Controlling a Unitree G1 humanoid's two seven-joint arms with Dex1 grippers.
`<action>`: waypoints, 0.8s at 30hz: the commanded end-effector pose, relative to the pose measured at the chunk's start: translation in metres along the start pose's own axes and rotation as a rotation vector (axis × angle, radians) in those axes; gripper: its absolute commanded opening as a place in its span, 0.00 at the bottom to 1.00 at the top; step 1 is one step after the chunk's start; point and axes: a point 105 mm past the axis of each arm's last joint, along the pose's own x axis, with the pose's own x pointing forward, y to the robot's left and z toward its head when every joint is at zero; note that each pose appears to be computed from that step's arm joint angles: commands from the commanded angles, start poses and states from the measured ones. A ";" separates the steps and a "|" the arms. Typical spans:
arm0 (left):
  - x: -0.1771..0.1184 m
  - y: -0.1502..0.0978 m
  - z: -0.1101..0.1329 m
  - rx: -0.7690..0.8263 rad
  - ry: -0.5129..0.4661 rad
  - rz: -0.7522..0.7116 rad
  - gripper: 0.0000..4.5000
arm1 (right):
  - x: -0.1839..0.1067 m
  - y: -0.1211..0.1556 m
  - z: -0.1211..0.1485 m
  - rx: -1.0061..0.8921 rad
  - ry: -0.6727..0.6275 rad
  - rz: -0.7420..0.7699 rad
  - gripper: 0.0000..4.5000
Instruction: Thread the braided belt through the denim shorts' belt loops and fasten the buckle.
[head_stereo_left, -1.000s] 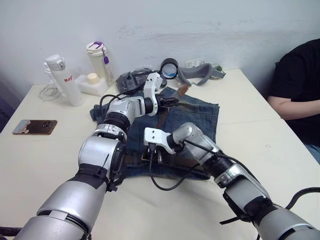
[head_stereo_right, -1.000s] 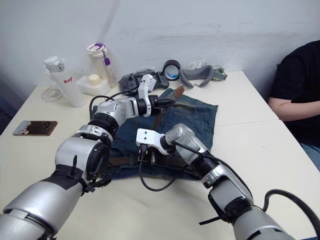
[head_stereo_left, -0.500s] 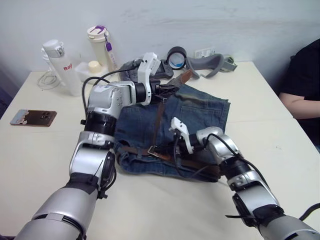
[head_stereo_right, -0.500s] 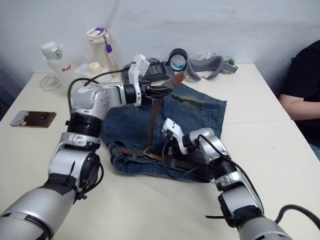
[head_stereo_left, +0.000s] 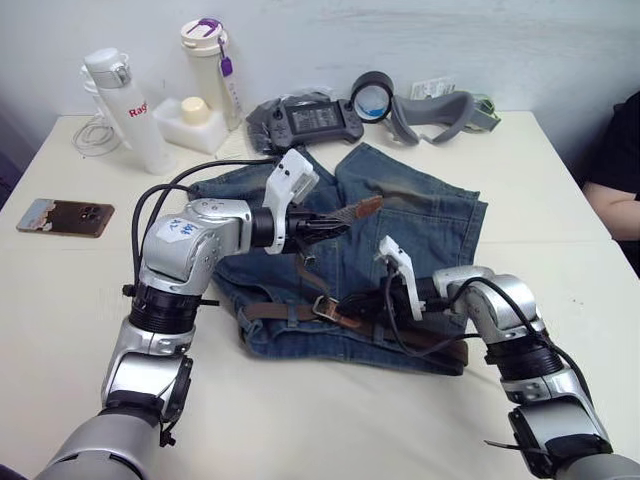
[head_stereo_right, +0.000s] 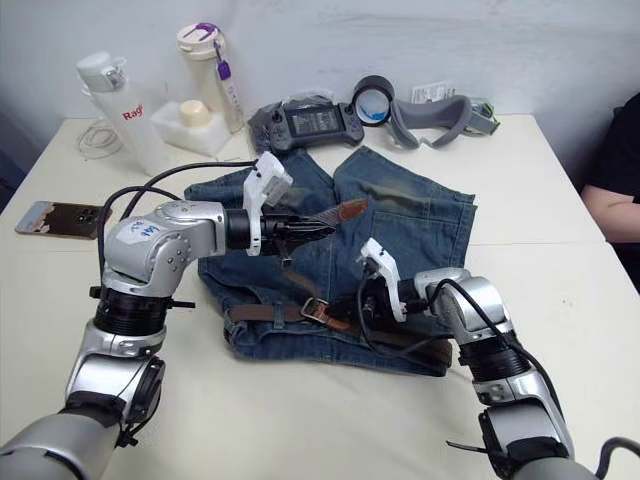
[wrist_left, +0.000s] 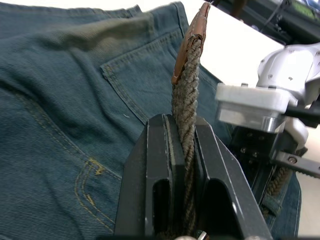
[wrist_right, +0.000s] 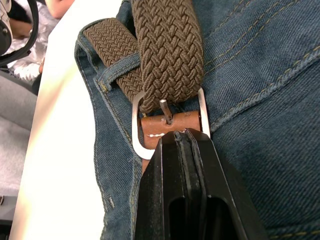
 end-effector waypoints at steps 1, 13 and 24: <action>-0.015 0.002 0.007 0.033 -0.031 0.018 0.00 | -0.004 0.009 0.008 -0.022 -0.023 -0.002 0.01; -0.103 0.017 -0.040 -0.210 -0.010 0.216 0.00 | -0.004 0.014 0.022 -0.123 -0.007 -0.047 0.01; -0.146 0.011 -0.112 -0.330 0.160 0.401 0.00 | 0.028 0.017 0.036 -0.189 0.017 -0.009 0.01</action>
